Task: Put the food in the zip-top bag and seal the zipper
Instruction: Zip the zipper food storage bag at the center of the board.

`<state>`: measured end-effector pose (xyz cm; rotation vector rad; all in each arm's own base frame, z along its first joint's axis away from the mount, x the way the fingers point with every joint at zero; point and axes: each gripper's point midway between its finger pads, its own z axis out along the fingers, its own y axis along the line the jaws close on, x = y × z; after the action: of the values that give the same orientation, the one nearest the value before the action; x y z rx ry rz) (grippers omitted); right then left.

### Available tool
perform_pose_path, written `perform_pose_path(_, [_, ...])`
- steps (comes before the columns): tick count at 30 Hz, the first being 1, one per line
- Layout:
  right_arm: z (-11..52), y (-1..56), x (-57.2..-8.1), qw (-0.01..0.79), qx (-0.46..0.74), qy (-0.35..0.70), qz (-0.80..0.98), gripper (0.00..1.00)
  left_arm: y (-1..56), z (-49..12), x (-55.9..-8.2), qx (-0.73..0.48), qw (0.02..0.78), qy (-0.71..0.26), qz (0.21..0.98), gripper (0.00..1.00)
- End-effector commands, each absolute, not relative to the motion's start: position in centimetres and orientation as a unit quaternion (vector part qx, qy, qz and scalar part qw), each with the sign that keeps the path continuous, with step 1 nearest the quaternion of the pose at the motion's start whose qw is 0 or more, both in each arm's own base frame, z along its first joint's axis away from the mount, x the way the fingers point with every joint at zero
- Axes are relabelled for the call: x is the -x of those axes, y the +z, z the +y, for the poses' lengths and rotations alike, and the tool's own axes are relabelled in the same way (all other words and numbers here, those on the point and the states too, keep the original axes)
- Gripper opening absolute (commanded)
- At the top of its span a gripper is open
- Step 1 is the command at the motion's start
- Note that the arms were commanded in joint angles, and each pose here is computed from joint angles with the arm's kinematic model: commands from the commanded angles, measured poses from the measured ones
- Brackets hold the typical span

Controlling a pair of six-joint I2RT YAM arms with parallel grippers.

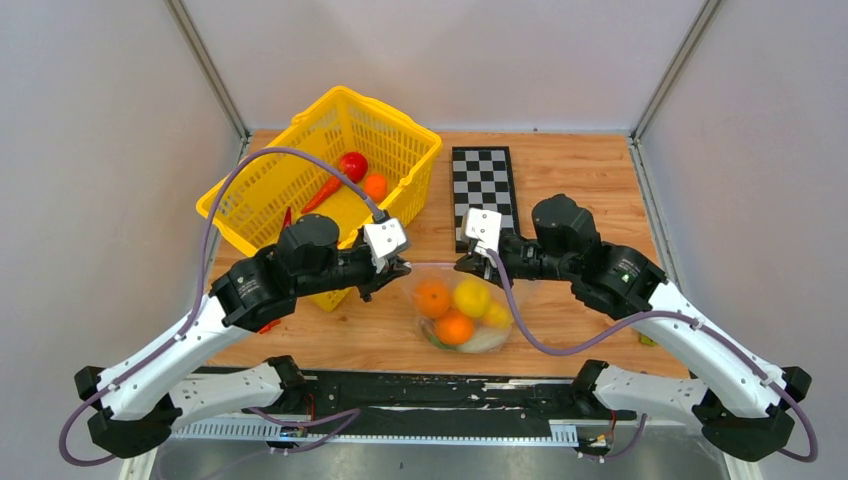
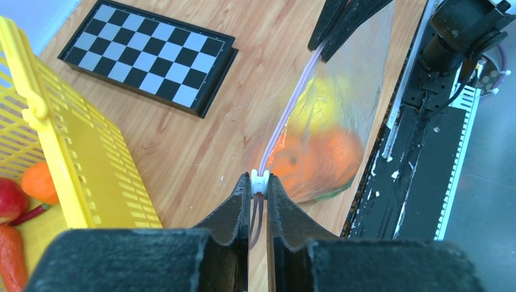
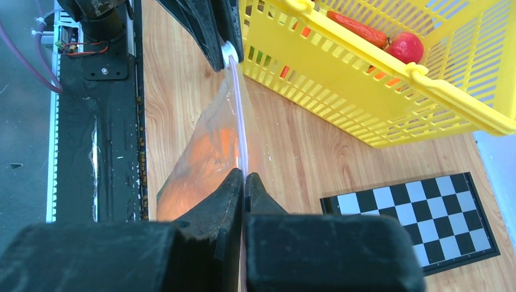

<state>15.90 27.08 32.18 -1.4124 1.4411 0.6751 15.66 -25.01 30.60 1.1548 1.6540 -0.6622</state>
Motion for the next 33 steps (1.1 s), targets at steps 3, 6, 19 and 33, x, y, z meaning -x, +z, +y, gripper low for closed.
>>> perform_pose_path(3, [25.4, 32.3, -16.3, 0.498, 0.564, 0.251, 0.609, 0.0, 29.8, -21.9, -16.7, -0.456, 0.495, -0.215, 0.707, 0.0])
perform_pose_path(6, [25.4, 32.2, -16.3, 0.498, 0.563, 0.252, 0.609, 0.0, 29.7, -21.7, -16.7, -0.455, 0.494, -0.211, 0.71, 0.0])
perform_pose_path(19, [25.6, 32.2, -16.1, 0.498, 0.564, 0.257, 0.607, 0.0, 29.4, -21.9, -17.0, -0.457, 0.491, -0.21, 0.711, 0.0])
perform_pose_path(33, [25.6, 32.2, -16.1, 0.497, 0.566, 0.258, 0.606, 0.0, 29.6, -21.6, -17.2, -0.456, 0.493, -0.204, 0.712, 0.0])
